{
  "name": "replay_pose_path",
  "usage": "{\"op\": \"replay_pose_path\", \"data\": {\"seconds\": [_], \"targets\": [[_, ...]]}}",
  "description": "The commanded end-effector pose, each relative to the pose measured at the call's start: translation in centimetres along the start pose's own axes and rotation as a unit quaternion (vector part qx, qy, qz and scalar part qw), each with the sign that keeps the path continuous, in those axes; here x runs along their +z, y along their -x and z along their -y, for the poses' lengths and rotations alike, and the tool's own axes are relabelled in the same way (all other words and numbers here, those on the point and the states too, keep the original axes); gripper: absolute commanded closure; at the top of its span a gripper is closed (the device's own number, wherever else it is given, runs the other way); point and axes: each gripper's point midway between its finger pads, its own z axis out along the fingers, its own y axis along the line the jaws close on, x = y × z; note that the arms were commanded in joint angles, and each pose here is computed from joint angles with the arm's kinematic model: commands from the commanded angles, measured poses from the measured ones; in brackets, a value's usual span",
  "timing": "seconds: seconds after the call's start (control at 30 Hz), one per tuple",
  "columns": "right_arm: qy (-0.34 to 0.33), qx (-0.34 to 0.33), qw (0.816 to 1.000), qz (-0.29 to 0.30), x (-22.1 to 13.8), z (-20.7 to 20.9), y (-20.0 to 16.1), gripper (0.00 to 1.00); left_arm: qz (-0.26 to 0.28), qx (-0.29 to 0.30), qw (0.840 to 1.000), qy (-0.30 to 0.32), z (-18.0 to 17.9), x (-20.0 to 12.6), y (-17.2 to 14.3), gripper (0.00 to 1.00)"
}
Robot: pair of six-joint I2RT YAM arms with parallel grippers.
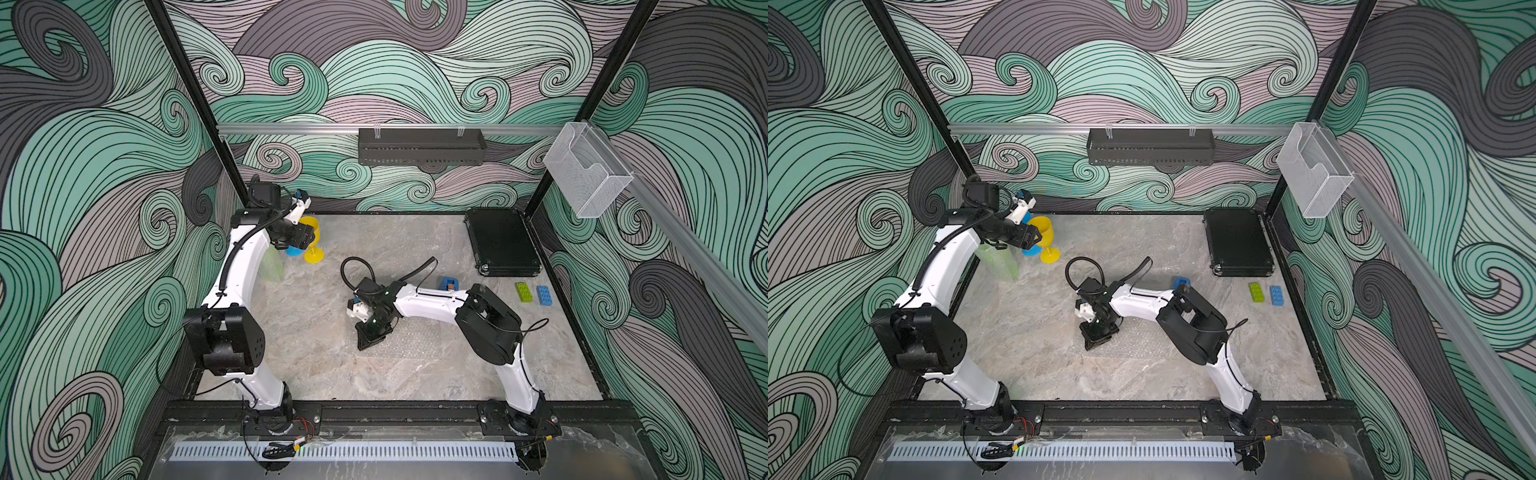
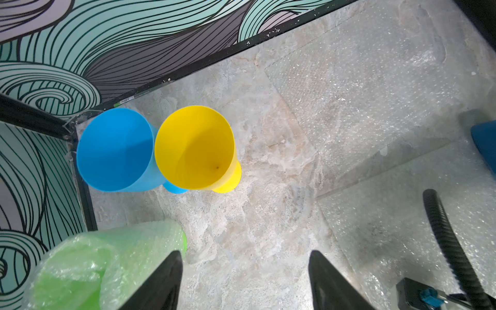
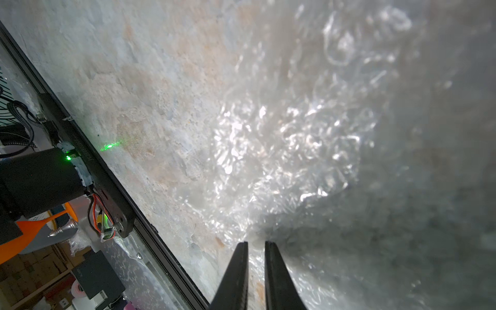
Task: Wrap wine glasses in bubble wrap
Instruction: Move the bubble wrap to the center of the board, then pick up the wine glass at the corner of the board.
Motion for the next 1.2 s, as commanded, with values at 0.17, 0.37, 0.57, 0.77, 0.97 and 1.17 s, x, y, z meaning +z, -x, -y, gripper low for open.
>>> {"op": "replay_pose_path", "data": {"seconds": [0.17, 0.37, 0.57, 0.77, 0.97, 1.17], "targets": [[-0.042, -0.046, 0.994, 0.087, -8.7, -2.0, -0.8, 0.67, -0.009, 0.054, 0.998, -0.031, -0.2, 3.5, 2.8, 0.30], [-0.117, -0.033, 0.982, 0.144, -13.8, 1.0, -4.4, 0.52, -0.042, 0.063, 0.996, -0.051, -0.2, 7.1, 2.9, 0.37], [-0.159, -0.004, 0.969, 0.189, -18.6, 3.9, -8.1, 0.46, -0.078, 0.064, 0.993, -0.061, 0.3, 9.6, 1.3, 0.55], [-0.179, 0.015, 0.953, 0.243, -23.5, 5.3, -10.1, 0.43, -0.118, 0.060, 0.988, -0.078, 1.7, 9.1, -0.4, 0.90], [-0.197, -0.011, 0.943, 0.267, -26.5, 4.8, -10.4, 0.41, -0.116, 0.047, 0.983, -0.135, 6.1, 4.5, -0.5, 1.00], [-0.184, -0.030, 0.936, 0.297, -27.3, 3.9, -8.5, 0.39, -0.044, 0.057, 0.978, -0.197, 12.2, -2.7, 0.9, 1.00]]}}
